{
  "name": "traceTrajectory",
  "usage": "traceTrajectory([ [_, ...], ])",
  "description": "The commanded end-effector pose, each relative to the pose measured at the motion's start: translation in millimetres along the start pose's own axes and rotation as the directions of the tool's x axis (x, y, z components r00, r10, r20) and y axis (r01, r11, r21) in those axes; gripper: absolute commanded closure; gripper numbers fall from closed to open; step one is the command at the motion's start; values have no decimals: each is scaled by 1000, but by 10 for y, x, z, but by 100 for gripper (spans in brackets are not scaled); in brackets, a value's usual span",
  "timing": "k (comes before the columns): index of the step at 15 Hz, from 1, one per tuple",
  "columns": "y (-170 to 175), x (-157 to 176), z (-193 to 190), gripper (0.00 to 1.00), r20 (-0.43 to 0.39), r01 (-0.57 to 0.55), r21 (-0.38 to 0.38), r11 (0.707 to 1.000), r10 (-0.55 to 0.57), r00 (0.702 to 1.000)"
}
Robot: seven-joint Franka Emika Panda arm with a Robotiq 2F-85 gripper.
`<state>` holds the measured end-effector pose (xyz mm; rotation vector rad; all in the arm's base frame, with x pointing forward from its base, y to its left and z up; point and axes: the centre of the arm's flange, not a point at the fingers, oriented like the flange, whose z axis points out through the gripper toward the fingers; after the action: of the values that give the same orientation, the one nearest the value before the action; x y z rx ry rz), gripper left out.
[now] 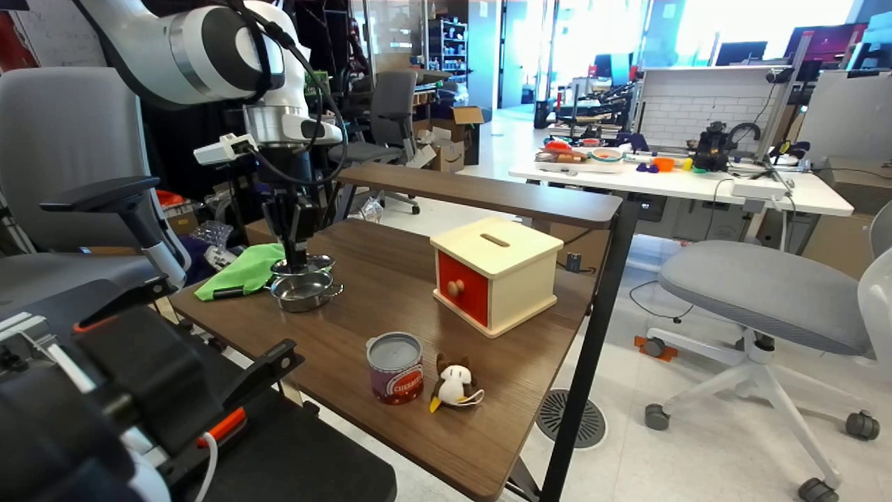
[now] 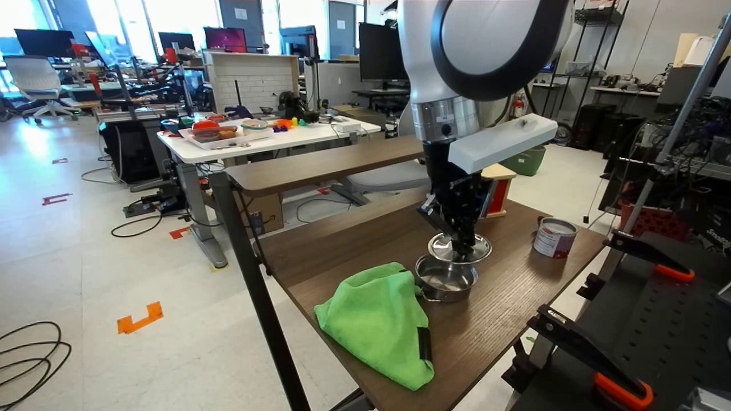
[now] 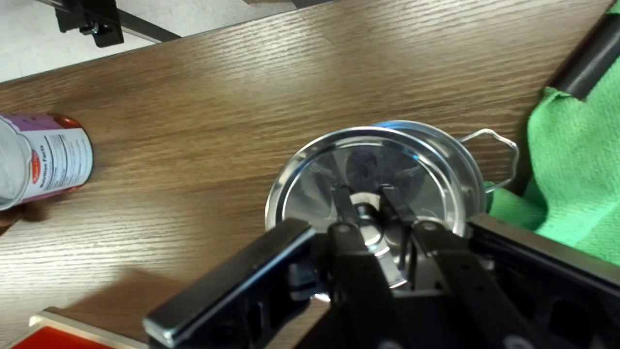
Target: Pick up the lid from the table and put it on the silver pot.
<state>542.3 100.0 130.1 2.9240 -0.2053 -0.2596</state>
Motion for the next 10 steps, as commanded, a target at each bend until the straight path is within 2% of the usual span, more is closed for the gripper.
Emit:
traceTrajectory([
  [1,122,-60,96,95,-9,-4,3,1000,4,1000],
  [10,-60,2,203,95,-60,-18,61,998,22,998],
])
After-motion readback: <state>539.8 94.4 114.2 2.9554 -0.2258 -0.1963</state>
